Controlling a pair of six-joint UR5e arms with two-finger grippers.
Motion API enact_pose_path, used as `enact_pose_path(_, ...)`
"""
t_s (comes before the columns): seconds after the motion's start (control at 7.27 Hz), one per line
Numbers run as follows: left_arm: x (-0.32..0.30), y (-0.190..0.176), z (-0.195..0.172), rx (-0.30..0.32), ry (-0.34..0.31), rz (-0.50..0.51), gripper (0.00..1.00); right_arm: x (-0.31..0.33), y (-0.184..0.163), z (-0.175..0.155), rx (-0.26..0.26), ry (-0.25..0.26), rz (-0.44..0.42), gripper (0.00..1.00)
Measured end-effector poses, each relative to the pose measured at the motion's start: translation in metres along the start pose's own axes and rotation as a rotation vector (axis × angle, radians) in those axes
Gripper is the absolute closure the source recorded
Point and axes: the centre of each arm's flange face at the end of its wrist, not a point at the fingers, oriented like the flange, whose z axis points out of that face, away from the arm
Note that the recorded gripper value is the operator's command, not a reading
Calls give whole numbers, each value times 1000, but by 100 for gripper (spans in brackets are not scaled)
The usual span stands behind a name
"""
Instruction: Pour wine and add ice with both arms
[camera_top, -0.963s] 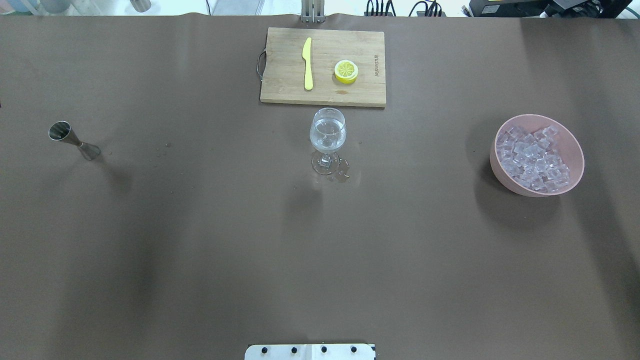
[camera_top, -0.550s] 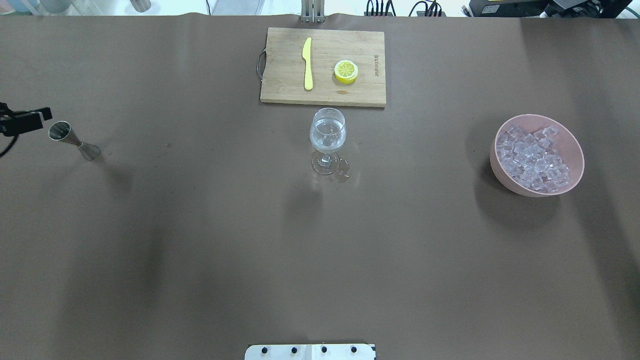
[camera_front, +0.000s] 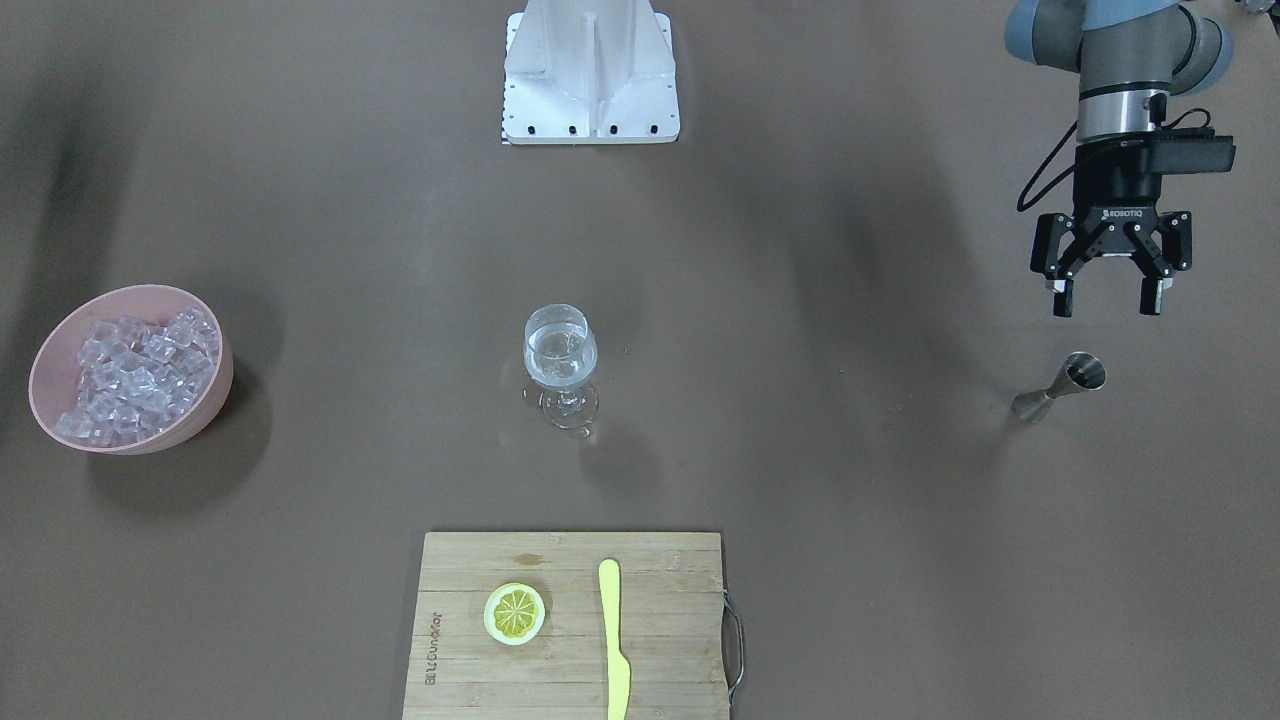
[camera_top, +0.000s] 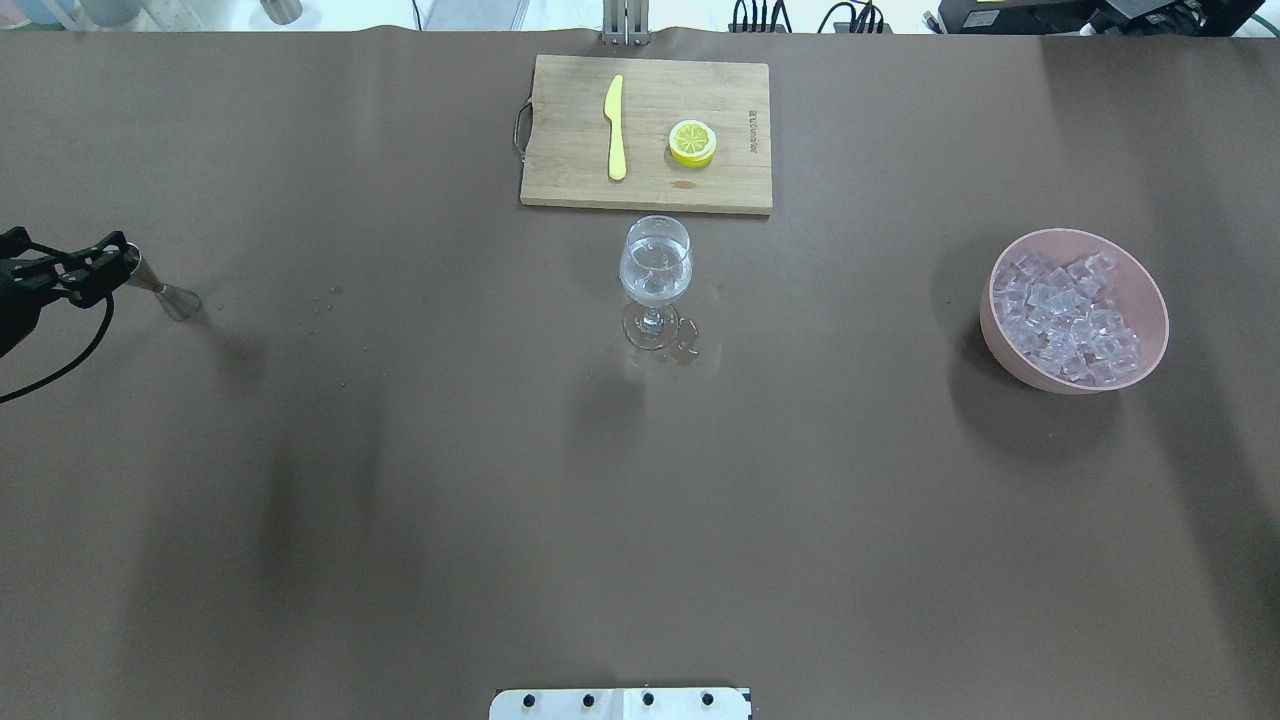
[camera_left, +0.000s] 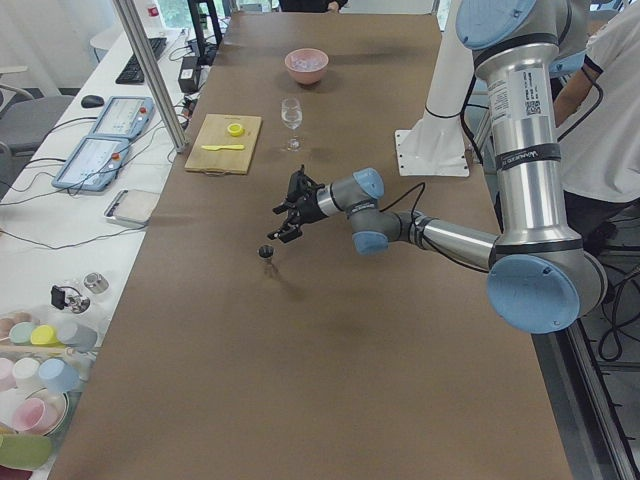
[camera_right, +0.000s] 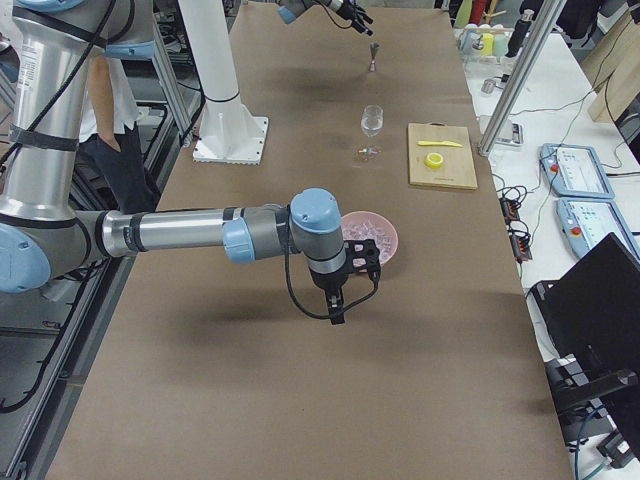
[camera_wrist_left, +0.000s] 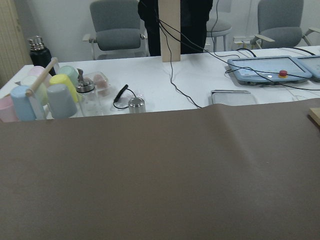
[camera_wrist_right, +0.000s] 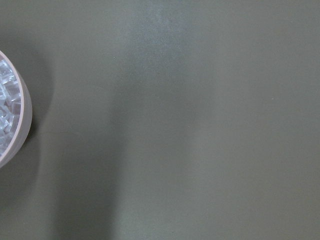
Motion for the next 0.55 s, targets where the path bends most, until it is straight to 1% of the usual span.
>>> enact_pose_path(0.14,1,13,3,34,-31,-24,2,1,0,1,-1,1,1,0)
enact_pose_path(0.28,7,30,5,68,-48,-57,2,1,0,1,-1,2,2,0)
enact_pose_path(0.55,23,57,16,133,-68,-134,2,1,-1,1,-1,3,1,0)
